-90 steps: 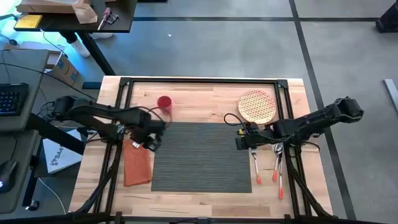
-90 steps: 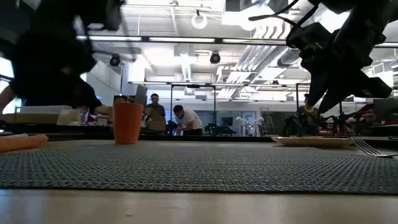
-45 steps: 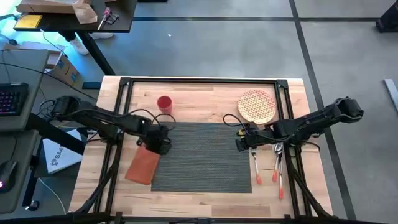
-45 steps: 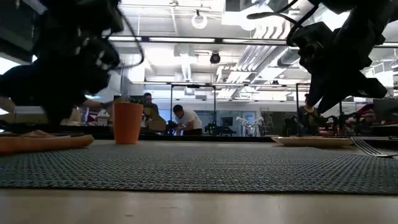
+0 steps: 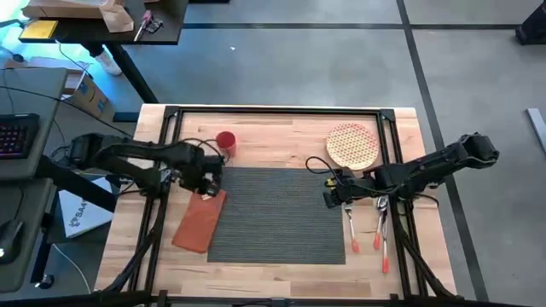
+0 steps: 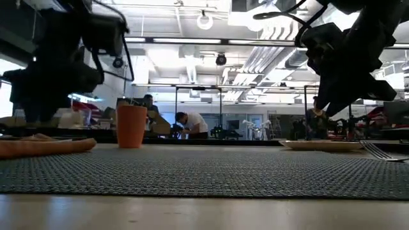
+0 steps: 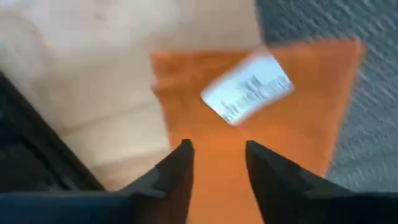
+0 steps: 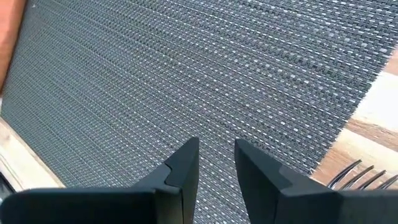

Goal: Set table place
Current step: Fold the orange table napkin

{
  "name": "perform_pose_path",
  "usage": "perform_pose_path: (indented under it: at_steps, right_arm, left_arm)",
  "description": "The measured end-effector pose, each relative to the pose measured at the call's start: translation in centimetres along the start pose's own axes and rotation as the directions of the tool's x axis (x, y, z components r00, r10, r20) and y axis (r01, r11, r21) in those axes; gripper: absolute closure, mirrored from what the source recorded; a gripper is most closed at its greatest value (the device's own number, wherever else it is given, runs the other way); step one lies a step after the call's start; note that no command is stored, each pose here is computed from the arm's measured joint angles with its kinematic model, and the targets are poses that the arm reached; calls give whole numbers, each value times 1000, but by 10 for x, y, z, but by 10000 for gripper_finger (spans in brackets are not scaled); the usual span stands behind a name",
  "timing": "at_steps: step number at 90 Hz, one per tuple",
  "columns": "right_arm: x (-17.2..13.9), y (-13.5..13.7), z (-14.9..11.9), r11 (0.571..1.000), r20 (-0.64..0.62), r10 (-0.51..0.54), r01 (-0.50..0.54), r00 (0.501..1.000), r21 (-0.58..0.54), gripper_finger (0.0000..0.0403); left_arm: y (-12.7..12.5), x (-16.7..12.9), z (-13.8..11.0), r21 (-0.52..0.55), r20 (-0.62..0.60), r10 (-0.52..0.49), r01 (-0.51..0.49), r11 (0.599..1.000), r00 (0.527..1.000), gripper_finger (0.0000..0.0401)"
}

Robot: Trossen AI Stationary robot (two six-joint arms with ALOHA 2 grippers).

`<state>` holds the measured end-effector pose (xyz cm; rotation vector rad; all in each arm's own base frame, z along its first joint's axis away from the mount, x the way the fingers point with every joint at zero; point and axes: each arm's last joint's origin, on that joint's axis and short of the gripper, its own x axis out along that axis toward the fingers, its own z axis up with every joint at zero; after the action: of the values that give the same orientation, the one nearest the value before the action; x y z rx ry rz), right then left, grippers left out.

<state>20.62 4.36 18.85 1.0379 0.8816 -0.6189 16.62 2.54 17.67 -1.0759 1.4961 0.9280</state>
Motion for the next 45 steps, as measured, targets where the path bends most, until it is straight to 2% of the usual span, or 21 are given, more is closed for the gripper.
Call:
perform_pose_path:
  at_steps: [11, 21, 35, 45]
  right_arm:
    - [0, 0, 0, 1000, 0, 3, -3, 1000, 2, 316]
    - [0, 0, 0, 1000, 0, 3, -3, 1000, 4, 316]
    - [0, 0, 0, 1000, 0, 4, -4, 1000, 4, 316]
    - [0, 0, 0, 1000, 0, 5, -5, 1000, 4, 316]
  left_arm:
    - [12, 11, 9, -17, -17, 15, -15, 1000, 1000, 216]
    - [15, 19, 12, 3, -6, -8, 8, 1000, 1000, 224]
    - [11, 23, 15, 17, 26, -57, 57, 998, 998, 277]
    - [8, 23, 16, 23, 44, -82, 81, 996, 996, 338]
